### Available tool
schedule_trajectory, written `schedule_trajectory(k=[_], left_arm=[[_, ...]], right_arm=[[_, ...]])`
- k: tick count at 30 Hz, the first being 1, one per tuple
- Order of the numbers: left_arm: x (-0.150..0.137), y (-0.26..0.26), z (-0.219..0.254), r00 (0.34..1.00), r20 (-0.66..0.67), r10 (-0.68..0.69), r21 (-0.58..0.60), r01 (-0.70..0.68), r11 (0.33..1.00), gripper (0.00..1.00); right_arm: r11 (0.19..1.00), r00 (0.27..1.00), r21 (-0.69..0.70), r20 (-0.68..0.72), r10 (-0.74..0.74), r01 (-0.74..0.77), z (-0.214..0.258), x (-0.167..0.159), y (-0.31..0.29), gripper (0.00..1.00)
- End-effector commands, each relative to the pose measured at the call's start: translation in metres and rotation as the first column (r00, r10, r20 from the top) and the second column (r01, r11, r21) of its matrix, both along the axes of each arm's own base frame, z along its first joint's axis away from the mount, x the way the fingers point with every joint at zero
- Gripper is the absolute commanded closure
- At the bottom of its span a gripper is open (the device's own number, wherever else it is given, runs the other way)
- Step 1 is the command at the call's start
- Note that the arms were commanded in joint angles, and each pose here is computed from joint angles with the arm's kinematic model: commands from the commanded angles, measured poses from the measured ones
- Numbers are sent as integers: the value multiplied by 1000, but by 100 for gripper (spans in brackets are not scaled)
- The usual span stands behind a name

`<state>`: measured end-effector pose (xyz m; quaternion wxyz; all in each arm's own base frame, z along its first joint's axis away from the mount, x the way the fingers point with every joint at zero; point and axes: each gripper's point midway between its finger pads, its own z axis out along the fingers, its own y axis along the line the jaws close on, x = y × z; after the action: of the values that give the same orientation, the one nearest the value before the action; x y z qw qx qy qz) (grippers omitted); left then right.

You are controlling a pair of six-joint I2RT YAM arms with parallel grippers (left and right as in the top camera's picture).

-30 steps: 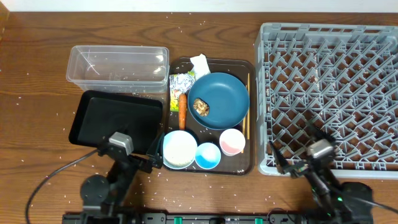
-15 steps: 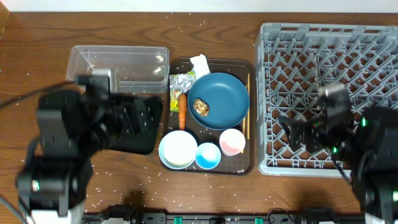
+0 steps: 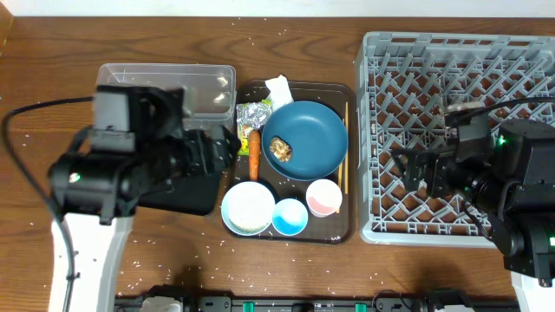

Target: Sort waste into correct bins and load items into the dishwasher rack

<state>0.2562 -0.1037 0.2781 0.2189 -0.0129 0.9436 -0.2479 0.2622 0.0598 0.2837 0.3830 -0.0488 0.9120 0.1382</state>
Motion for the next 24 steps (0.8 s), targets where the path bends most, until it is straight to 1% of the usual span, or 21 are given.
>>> schedule_trajectory(k=[1,2,3,4,7,10,11,12,13,16,17,19,22,24], left_arm=[[-7,6,-30,996,-87,5,172,11,985,2],[-12,5,-44,991,-130,-10,224,40,974,2],[-17,0,-54,986,-164,-33,251,74,965,0],[-22,-8,-66,978,-198,-66,265,118,957,2],[-30,-32,-90,956,-249,-157,278,226,934,2],[-35,-53,-110,936,-274,-223,282,300,912,2],[-38,-60,-119,927,-285,-246,290,327,899,5],[-40,-63,-128,921,-295,-253,307,343,888,11],[-41,-62,-136,920,-308,-241,340,343,876,14],[-40,-51,-155,928,-327,-177,451,318,834,20],[-39,-53,-158,927,-330,-180,454,323,831,21],[-39,-64,-163,919,-340,-202,427,342,837,26],[-39,-79,-173,906,-349,-238,404,375,834,39],[-40,-86,-182,898,-357,-256,407,396,823,45]], right_arm=[[955,956,-27,-17,-294,294,2,3,-39,1],[936,935,-29,-31,-353,352,-1,1,-47,1],[921,920,-29,-42,-390,389,-3,0,-51,1],[903,902,-26,-59,-429,428,-5,-3,-55,1],[851,845,-17,-112,-524,525,-13,-11,-64,1],[840,830,-22,-138,-540,543,-18,-14,-65,1],[840,830,-24,-140,-540,542,-18,-15,-65,1],[840,830,-25,-141,-540,542,-19,-15,-66,1],[842,831,-29,-142,-537,539,-19,-15,-66,1],[842,829,-38,-154,-538,539,-21,-18,-66,1],[841,828,-41,-157,-538,539,-22,-19,-66,1],[841,828,-43,-160,-538,539,-23,-20,-66,1],[842,828,-44,-161,-538,538,-23,-20,-66,1],[842,827,-47,-166,-538,538,-24,-21,-66,1]])
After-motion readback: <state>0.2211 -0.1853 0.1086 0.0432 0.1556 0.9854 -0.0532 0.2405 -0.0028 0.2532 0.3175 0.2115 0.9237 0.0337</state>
